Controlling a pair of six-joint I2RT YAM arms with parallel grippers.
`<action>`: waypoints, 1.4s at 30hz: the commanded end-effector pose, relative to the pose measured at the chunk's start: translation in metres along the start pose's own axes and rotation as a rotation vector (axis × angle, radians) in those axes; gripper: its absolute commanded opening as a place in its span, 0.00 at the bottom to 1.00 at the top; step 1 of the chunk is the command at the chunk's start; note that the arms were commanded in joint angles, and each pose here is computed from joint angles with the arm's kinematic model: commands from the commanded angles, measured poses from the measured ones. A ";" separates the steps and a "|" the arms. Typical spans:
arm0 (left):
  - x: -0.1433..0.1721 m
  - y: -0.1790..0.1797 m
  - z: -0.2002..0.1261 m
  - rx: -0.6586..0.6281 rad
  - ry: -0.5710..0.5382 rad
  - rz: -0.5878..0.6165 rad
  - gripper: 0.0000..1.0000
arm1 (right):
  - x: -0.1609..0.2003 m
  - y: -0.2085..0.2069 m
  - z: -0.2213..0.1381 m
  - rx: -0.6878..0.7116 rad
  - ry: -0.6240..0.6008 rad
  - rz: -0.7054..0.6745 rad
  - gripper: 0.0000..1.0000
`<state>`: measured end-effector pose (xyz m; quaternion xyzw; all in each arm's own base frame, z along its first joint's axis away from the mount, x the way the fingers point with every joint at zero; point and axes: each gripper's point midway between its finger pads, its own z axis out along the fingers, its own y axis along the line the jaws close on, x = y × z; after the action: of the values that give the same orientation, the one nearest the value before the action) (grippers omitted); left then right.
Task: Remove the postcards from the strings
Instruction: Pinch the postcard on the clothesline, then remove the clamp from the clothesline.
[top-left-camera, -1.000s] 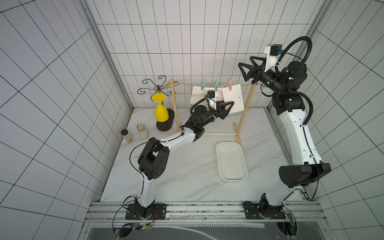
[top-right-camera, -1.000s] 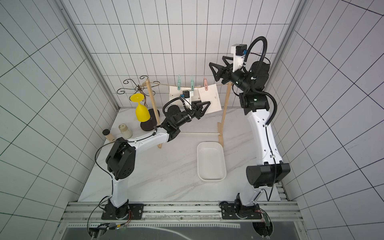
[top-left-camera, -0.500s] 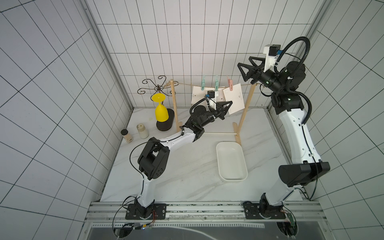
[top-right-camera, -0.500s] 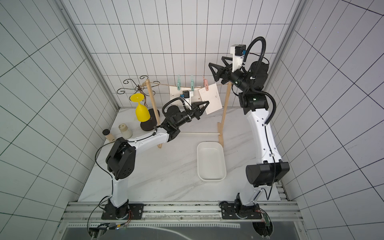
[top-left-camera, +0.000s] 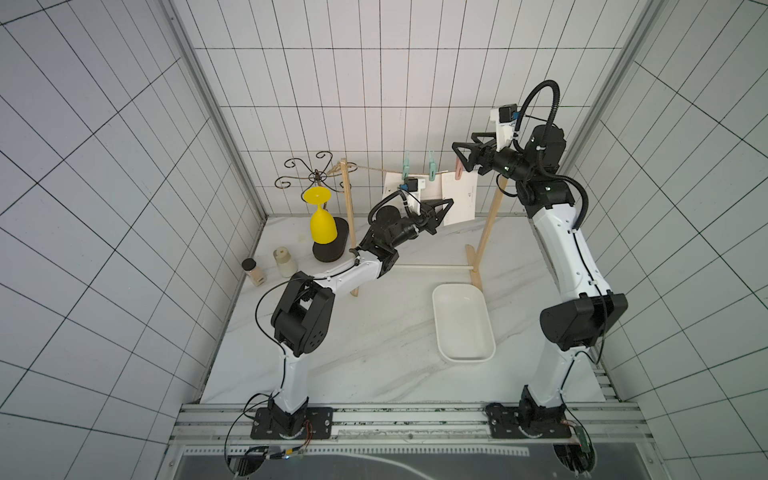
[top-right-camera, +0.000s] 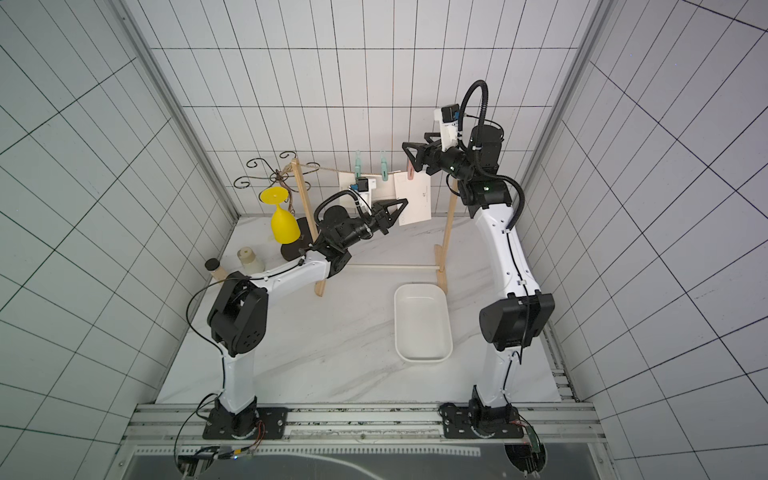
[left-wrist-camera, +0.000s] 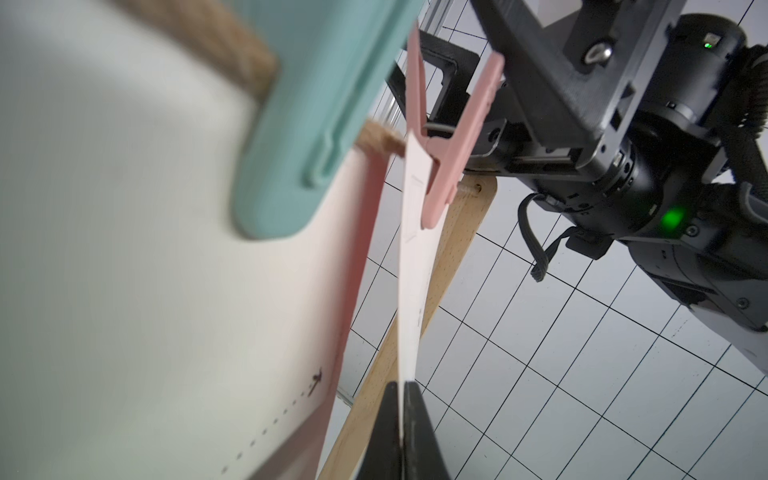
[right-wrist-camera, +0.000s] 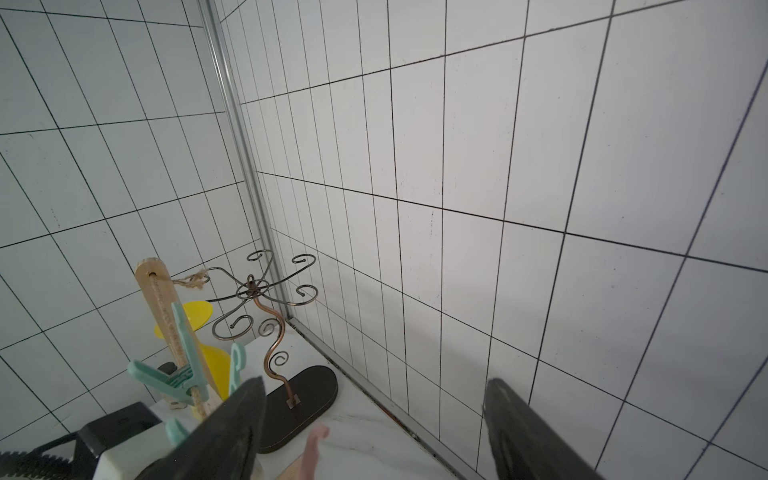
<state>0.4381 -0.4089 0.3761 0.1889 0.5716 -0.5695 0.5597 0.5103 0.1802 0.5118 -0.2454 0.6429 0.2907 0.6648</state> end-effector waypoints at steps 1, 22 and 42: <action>-0.003 -0.005 -0.002 0.031 0.006 -0.011 0.00 | -0.027 0.020 -0.010 -0.036 -0.030 -0.081 0.84; -0.012 -0.004 -0.006 0.068 0.042 -0.009 0.00 | -0.003 0.045 -0.023 -0.151 0.063 -0.114 0.85; -0.020 -0.005 -0.008 0.067 0.068 0.007 0.00 | 0.029 0.049 -0.023 -0.176 0.160 -0.083 0.86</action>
<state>0.4408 -0.3995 0.3706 0.2192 0.5848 -0.5796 0.5235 0.4739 0.1958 0.4880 -0.3327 0.6573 0.2927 0.6096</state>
